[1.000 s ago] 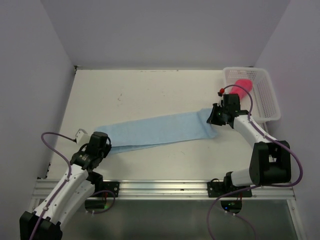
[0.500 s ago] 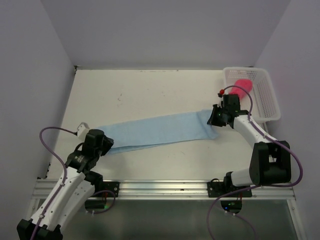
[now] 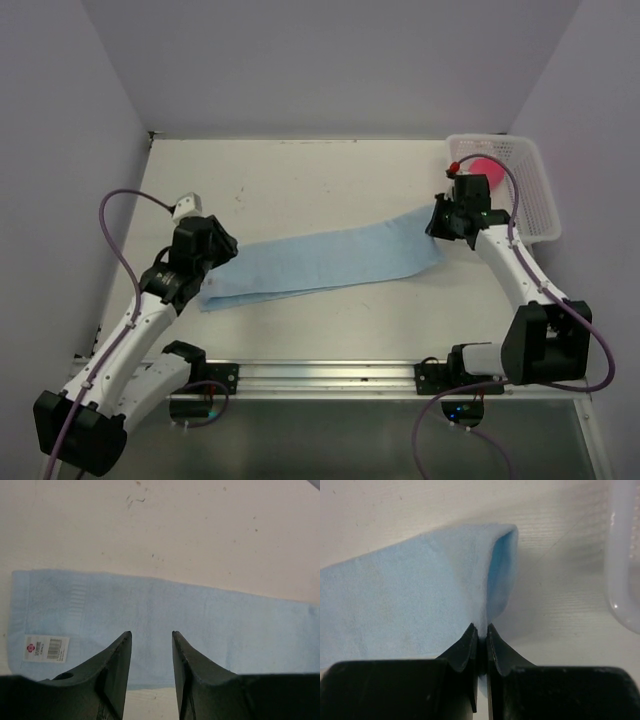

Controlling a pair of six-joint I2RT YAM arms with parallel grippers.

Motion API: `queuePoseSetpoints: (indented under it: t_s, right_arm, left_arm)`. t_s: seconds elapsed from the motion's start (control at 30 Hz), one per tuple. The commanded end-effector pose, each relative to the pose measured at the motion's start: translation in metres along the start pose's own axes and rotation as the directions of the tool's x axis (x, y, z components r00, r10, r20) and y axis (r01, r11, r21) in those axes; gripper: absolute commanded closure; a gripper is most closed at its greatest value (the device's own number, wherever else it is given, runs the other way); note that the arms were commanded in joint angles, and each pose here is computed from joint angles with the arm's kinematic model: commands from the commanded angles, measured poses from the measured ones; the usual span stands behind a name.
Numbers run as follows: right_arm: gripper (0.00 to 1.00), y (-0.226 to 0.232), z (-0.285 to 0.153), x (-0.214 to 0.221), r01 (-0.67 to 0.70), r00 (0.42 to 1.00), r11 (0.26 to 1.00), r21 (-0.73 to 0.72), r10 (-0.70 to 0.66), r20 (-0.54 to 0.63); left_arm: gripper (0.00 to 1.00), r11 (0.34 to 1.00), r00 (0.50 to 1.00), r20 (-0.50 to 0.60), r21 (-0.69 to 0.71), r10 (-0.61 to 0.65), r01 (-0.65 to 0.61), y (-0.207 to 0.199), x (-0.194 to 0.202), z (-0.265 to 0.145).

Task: Roll the towels
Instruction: Fold the towel

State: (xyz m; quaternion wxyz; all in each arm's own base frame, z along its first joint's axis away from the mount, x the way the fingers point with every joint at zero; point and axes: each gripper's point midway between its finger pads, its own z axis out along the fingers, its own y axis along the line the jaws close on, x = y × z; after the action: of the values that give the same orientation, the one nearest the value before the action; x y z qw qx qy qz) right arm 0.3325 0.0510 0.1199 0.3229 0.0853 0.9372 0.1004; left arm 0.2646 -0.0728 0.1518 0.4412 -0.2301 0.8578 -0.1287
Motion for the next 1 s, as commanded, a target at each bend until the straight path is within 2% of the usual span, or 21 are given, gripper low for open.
queuePoseSetpoints:
  t_s: [0.0, 0.17, 0.23, 0.33, 0.47, 0.7, 0.83, 0.97]
  right_arm:
    - [1.00, -0.008, -0.031, -0.034, 0.041, 0.994, 0.996, 0.083, -0.049, 0.095]
    - [1.00, -0.025, -0.059, -0.070, 0.065, 0.981, 0.973, 0.223, -0.103, 0.164]
    - [1.00, -0.036, -0.066, -0.075, 0.072, 0.981, 0.952, 0.298, -0.122, 0.151]
    - [1.00, -0.046, -0.084, -0.095, 0.082, 0.973, 0.920, 0.383, -0.157, 0.168]
    - [1.00, -0.047, -0.104, -0.116, 0.078, 0.963, 0.904, 0.421, -0.177, 0.202]
    - [1.00, -0.009, -0.108, -0.122, 0.103, 0.962, 0.962, 0.254, -0.162, 0.222]
    - [1.00, 0.035, -0.101, -0.109, 0.153, 0.964, 0.984, 0.087, -0.168, 0.204]
    - [1.00, 0.079, -0.092, -0.094, 0.220, 0.960, 0.976, -0.005, -0.215, 0.181]
  left_arm:
    - [0.58, 0.981, 0.978, 0.149, 0.103, 0.147, -0.163, -0.041, -0.053, -0.004]
    - [0.58, 0.963, 0.956, 0.194, 0.115, 0.220, -0.245, -0.065, -0.081, 0.003]
    - [0.58, 0.950, 0.942, 0.219, 0.122, 0.256, -0.287, -0.073, -0.091, 0.003]
    - [0.57, 0.931, 0.920, 0.232, 0.113, 0.315, -0.347, -0.076, -0.096, 0.008]
    - [0.54, 0.912, 0.904, 0.245, 0.133, 0.350, -0.389, -0.079, -0.092, 0.015]
    - [0.53, 0.885, 0.898, 0.192, 0.180, 0.397, -0.429, -0.071, -0.060, 0.034]
    - [0.52, 0.886, 0.897, 0.197, 0.175, 0.396, -0.430, -0.069, -0.064, 0.032]
    - [0.51, 0.889, 0.896, 0.215, 0.166, 0.389, -0.426, -0.068, -0.069, 0.027]
